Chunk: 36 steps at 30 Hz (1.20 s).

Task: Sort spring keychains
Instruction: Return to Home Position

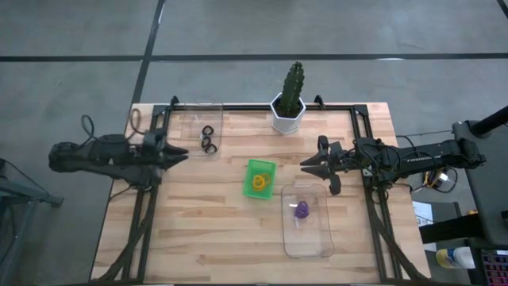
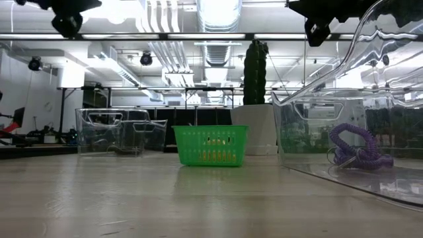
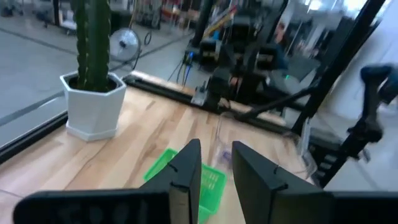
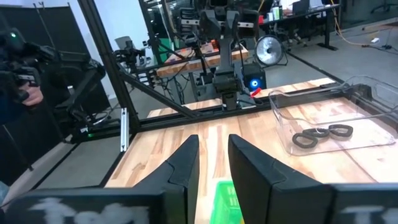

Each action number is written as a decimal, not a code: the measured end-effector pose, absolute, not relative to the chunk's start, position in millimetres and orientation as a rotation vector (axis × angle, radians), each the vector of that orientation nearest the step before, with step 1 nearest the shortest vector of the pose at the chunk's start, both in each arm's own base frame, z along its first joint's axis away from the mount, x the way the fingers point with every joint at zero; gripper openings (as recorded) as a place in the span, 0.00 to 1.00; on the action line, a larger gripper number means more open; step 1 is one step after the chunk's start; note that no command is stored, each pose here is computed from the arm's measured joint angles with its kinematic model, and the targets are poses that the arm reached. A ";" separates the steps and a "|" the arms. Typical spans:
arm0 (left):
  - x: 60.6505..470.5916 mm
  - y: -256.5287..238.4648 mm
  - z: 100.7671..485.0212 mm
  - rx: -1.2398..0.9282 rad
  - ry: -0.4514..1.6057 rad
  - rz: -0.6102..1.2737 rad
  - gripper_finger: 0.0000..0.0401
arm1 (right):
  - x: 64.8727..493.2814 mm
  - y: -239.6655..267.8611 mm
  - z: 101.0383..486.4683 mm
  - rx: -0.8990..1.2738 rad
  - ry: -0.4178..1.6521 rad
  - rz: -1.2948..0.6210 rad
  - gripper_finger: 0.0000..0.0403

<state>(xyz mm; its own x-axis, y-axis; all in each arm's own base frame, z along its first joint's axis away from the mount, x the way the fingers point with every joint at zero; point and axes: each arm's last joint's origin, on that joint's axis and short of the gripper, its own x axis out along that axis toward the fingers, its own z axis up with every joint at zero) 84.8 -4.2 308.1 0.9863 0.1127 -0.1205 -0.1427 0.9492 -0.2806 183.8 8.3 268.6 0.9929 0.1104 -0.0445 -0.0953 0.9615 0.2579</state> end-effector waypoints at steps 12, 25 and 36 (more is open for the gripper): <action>77.5 -3.2 262.9 -0.334 0.086 0.130 0.21 | 183.8 8.2 267.6 0.227 0.067 0.103 0.18; 89.4 -4.7 215.5 -0.343 0.216 0.161 0.21 | 183.7 8.7 268.1 0.211 0.064 0.124 0.19; 91.7 -3.6 198.5 -0.328 0.249 0.219 0.21 | 171.6 10.9 277.3 0.109 -0.001 0.222 0.18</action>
